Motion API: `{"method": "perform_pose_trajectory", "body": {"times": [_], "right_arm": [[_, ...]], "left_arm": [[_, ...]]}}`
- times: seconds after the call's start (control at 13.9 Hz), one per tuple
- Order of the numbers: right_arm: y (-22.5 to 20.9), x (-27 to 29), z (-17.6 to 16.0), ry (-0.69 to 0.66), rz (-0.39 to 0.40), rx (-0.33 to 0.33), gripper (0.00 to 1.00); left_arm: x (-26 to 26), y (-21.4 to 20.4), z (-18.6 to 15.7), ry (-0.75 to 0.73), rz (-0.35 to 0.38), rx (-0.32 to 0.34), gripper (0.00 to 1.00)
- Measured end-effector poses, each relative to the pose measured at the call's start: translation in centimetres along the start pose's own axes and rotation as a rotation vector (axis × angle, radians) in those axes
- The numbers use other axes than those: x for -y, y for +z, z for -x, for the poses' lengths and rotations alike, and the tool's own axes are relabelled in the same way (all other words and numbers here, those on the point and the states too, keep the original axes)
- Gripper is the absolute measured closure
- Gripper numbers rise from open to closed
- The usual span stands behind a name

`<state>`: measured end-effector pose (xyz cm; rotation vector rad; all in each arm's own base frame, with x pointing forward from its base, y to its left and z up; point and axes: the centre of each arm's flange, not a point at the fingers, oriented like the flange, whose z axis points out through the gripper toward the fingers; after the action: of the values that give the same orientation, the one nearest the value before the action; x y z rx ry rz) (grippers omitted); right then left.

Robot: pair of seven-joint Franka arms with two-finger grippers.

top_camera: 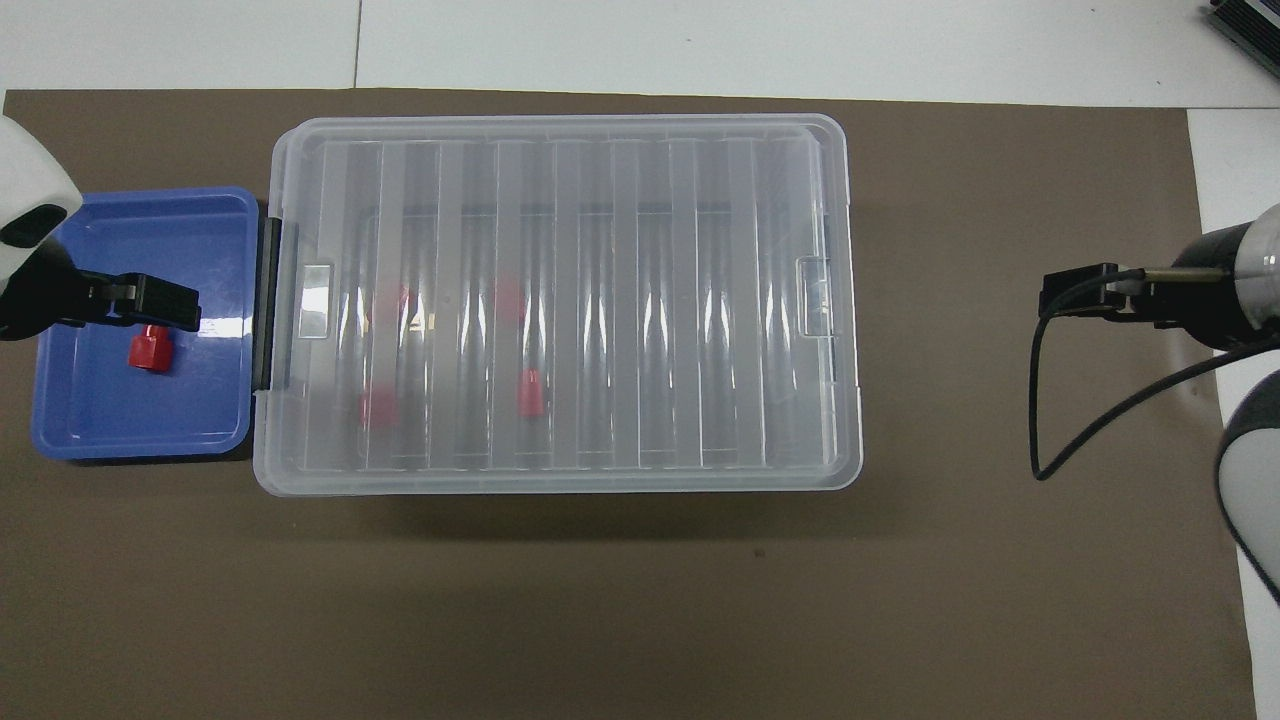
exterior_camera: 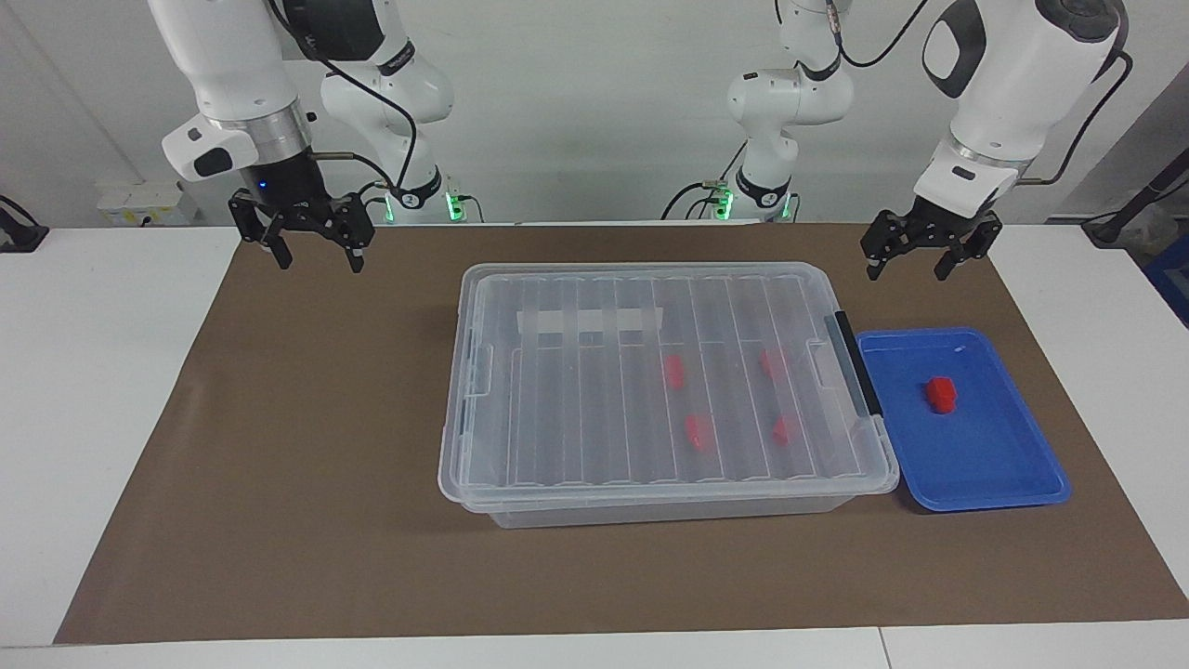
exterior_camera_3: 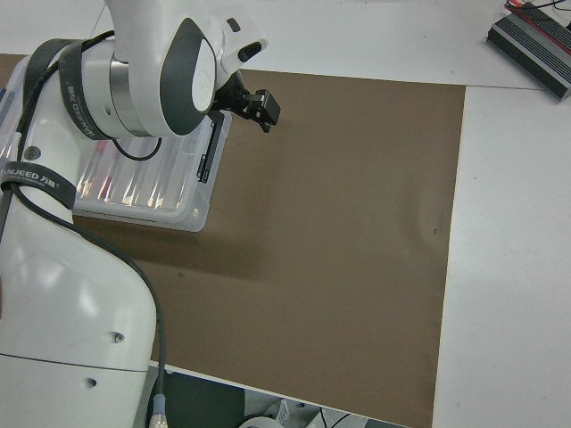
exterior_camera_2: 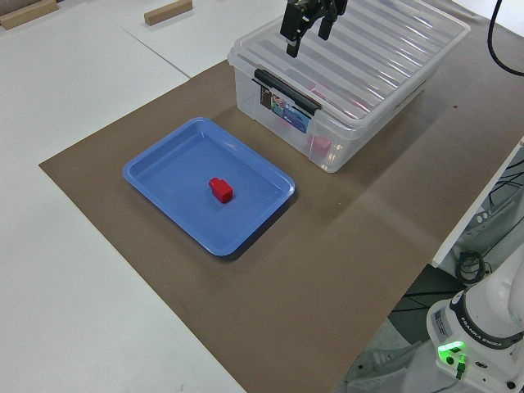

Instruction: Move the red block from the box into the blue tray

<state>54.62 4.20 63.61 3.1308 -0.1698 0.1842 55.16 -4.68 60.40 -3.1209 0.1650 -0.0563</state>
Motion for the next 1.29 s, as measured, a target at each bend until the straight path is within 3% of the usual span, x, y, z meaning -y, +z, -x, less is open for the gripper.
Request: {"method": "perform_pose_trajectory", "body": {"times": [0.5,1.29], "right_arm": [[-0.8,0.0,0.0,-0.001,0.011,0.069,0.00],[-0.4,-0.1,0.7,-0.059,0.015,0.115,0.00]], "left_arm": [[0.0,-5.5,3.3,0.002,-0.011,-0.017,0.00],[0.7,-6.8,3.9,-0.010,-0.009,0.027,0.00]]}}
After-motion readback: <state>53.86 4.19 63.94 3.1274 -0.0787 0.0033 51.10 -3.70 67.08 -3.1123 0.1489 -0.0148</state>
